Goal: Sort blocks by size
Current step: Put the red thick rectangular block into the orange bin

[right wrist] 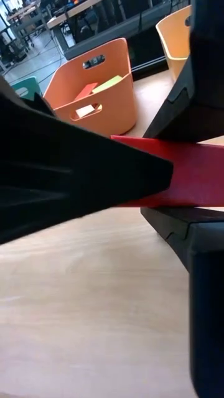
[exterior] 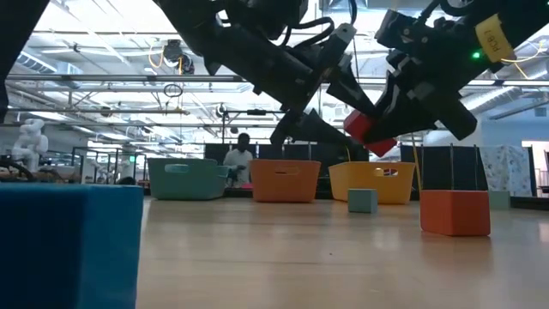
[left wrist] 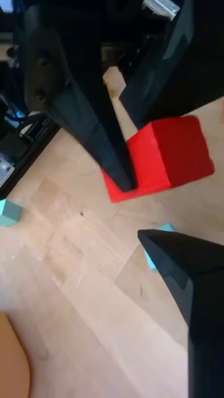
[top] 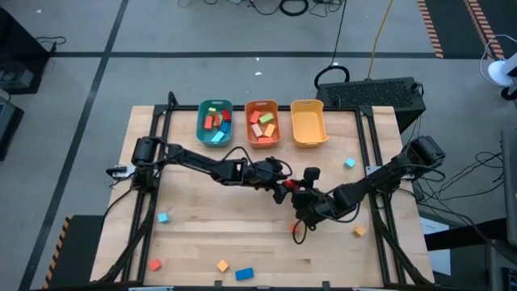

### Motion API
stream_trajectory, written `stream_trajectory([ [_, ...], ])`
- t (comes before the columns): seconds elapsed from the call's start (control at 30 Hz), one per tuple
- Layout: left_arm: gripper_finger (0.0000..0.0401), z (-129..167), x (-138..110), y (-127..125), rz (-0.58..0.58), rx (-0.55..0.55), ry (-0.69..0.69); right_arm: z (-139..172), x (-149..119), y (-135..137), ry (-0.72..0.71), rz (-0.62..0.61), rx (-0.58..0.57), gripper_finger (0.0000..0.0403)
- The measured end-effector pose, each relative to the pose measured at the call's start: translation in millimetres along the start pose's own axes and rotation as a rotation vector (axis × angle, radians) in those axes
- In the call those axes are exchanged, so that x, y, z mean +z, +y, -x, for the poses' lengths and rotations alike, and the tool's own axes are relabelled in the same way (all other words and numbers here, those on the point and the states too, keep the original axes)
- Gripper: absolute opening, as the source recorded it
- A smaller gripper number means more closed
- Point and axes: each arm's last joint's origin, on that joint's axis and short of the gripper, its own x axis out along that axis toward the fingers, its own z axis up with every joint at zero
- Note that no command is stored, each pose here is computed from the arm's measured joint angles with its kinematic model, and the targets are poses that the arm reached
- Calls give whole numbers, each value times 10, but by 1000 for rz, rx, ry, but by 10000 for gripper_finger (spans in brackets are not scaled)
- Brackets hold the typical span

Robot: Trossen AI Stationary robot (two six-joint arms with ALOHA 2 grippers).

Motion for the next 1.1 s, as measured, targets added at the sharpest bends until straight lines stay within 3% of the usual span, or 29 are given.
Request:
stream_trajectory([
  [0.4, 150, -2, 70, 63, -24, -3, -10, -63, -4, -66, 18, 43, -55, 120],
  [0.93, 140, 1, 219, 285, -56, 42, -19, -122, -66, -148, 78, -36, -103, 227],
  [1.1, 140, 44, 312, 353, -61, 58, -33, -107, -151, -174, 132, -148, -135, 239],
])
